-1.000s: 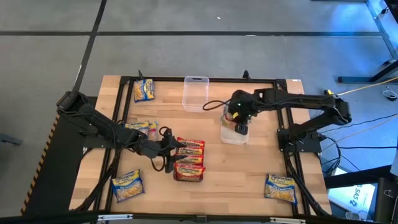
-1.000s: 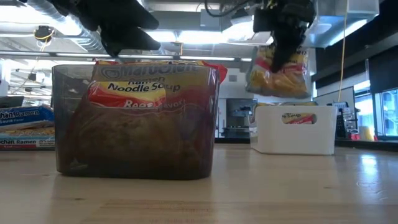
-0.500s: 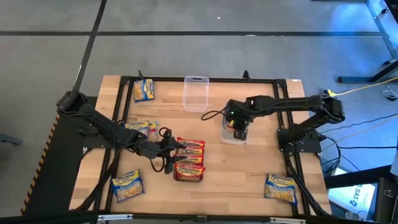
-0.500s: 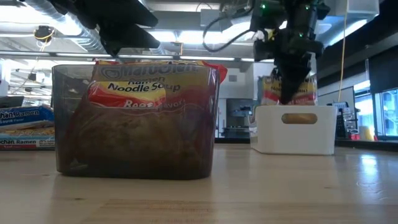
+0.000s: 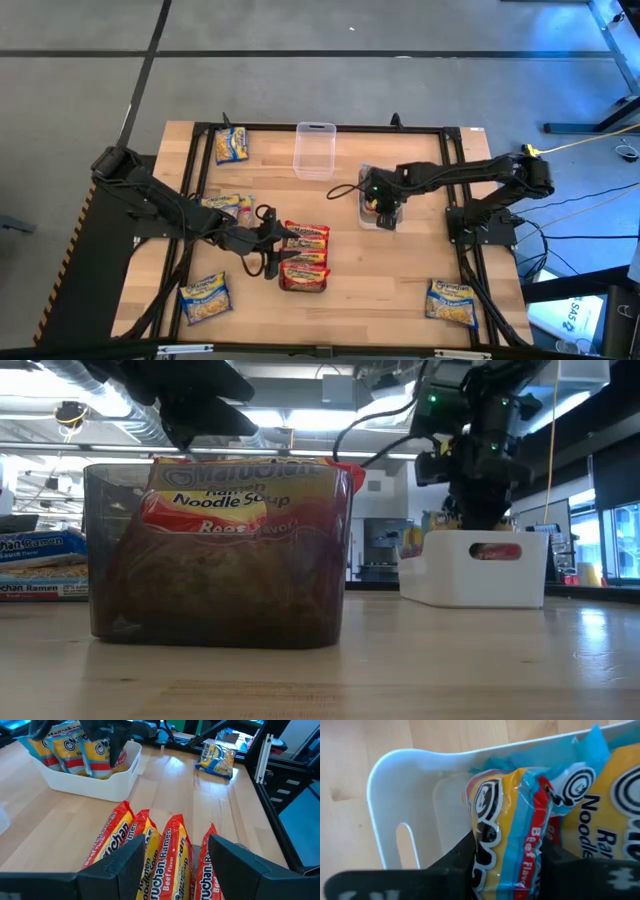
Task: Sort Maruchan noodles
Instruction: Put the light blue noodle pack into the white bin
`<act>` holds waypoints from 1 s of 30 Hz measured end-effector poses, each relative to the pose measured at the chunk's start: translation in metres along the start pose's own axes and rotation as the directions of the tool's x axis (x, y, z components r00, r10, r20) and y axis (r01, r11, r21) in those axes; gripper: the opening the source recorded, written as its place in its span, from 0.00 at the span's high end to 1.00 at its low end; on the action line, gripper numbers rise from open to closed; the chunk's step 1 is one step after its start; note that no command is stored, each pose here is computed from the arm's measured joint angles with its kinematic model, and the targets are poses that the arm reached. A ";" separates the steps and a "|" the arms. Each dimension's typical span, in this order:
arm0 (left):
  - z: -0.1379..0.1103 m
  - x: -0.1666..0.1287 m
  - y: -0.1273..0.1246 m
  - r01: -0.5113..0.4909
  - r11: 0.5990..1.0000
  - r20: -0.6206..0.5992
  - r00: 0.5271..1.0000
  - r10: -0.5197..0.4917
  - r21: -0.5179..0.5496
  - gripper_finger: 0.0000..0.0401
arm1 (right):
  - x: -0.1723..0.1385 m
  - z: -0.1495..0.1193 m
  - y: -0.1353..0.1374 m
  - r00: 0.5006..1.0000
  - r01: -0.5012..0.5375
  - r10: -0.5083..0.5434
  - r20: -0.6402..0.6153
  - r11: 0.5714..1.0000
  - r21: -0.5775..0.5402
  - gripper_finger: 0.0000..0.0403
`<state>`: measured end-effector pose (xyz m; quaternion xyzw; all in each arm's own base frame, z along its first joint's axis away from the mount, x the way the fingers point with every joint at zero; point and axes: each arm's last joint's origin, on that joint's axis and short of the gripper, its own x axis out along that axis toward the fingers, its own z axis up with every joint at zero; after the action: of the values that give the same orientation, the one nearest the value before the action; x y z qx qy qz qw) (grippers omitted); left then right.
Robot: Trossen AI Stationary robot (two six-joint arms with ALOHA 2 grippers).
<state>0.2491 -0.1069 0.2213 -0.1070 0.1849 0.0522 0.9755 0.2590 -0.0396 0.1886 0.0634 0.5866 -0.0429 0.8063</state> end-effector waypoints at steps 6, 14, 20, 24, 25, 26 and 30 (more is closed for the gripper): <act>0.001 0.000 -0.001 0.006 1.000 0.014 1.000 -0.006 -0.005 0.47 | 0.004 -0.003 -0.001 1.000 0.023 -0.023 0.003 1.000 -0.001 0.71; 0.001 0.000 -0.001 0.006 1.000 0.014 1.000 -0.006 -0.003 0.47 | -0.005 0.006 -0.002 0.997 0.077 -0.076 0.018 0.997 -0.016 0.55; 0.002 0.000 0.000 0.004 1.000 0.015 1.000 -0.004 -0.002 0.47 | -0.028 0.019 -0.003 0.987 0.162 -0.162 0.005 0.985 -0.066 0.50; 0.002 0.000 0.000 0.003 1.000 0.015 1.000 -0.003 0.000 0.47 | -0.024 0.016 -0.005 0.974 0.224 -0.225 0.001 0.970 -0.094 0.50; 0.002 0.000 0.000 0.003 1.000 0.015 1.000 -0.003 0.000 0.47 | -0.022 0.015 -0.006 0.972 0.235 -0.236 0.007 0.967 -0.101 0.50; 0.002 0.000 0.000 0.003 1.000 0.015 1.000 -0.003 -0.001 0.47 | -0.020 0.014 -0.006 0.970 0.242 -0.242 0.014 0.964 -0.108 0.50; 0.002 0.000 0.000 0.004 1.000 0.015 1.000 -0.003 -0.001 0.47 | -0.019 0.015 -0.006 0.970 0.243 -0.242 0.023 0.963 -0.112 0.50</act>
<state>0.2500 -0.1069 0.2229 -0.1074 0.1772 0.0514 0.9769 0.2662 -0.0478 0.2105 -0.0555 0.5877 -0.1079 0.7999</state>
